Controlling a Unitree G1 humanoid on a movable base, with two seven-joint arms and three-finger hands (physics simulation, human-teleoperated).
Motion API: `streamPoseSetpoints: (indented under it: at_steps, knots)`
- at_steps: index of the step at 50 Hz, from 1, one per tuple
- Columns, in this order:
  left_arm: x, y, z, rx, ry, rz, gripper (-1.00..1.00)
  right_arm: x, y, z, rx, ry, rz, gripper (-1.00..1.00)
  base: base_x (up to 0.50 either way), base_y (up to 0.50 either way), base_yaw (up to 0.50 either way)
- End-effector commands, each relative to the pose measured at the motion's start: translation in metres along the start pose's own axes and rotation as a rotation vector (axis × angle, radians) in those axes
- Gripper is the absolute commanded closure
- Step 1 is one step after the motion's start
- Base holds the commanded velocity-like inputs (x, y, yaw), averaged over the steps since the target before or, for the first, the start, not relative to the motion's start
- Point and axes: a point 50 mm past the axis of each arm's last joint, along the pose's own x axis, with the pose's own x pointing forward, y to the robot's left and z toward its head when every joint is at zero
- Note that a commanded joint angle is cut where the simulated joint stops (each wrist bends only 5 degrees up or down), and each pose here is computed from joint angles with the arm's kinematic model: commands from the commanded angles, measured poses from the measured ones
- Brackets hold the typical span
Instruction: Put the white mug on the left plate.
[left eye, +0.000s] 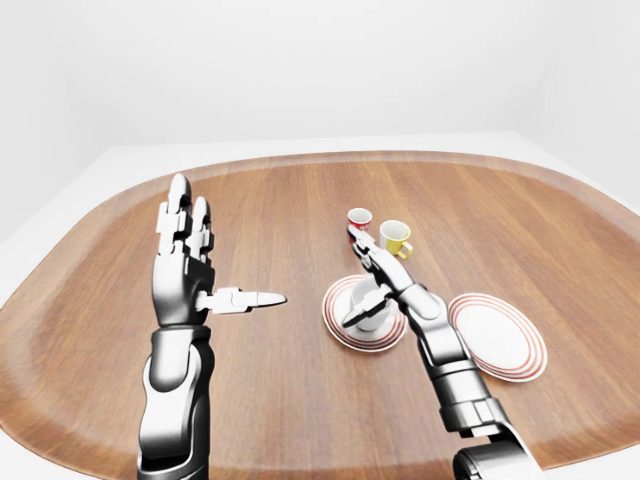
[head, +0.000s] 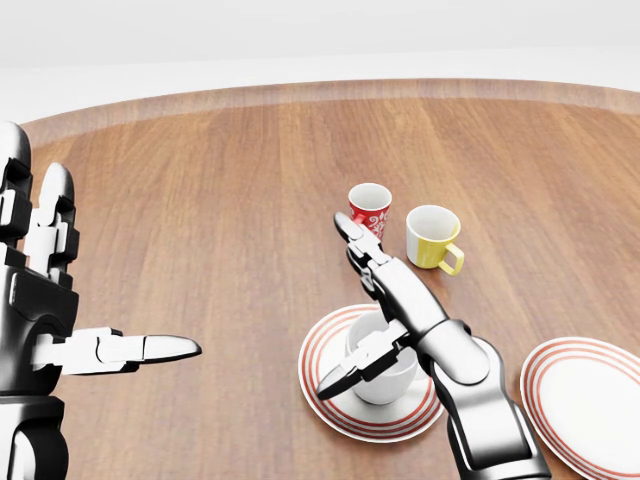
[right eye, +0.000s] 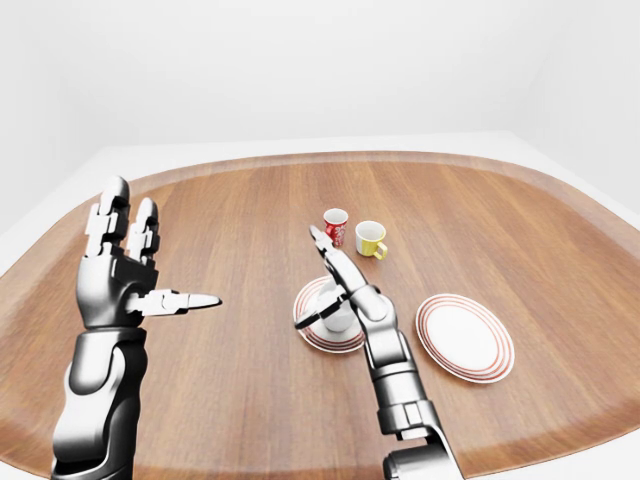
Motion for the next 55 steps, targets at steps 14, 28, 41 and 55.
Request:
streamPoseSetpoints:
  at_steps: [14,28,41,55]
  knots:
    - [-0.001,0.000,0.001,0.002,-0.003,-0.001,-1.00,0.000,-0.002,0.003,-0.004,-0.013,-0.002,-1.00,0.00,0.00,0.00]
    - [-0.001,0.000,0.001,0.002,-0.003,-0.001,-1.00,0.000,-0.003,0.005,-0.005,-0.018,-0.003,-1.00,0.00,0.00,0.00]
    - [-0.001,0.001,0.002,0.002,-0.006,0.001,-1.00,-0.019,-0.030,0.075,0.336,-0.483,-0.024,-1.00,0.00,0.00,0.00]
    - [0.001,0.002,0.004,-0.001,-0.019,0.006,-1.00,-0.035,-0.055,0.070,0.859,-0.614,-0.169,-1.00,0.00,0.00,0.00]
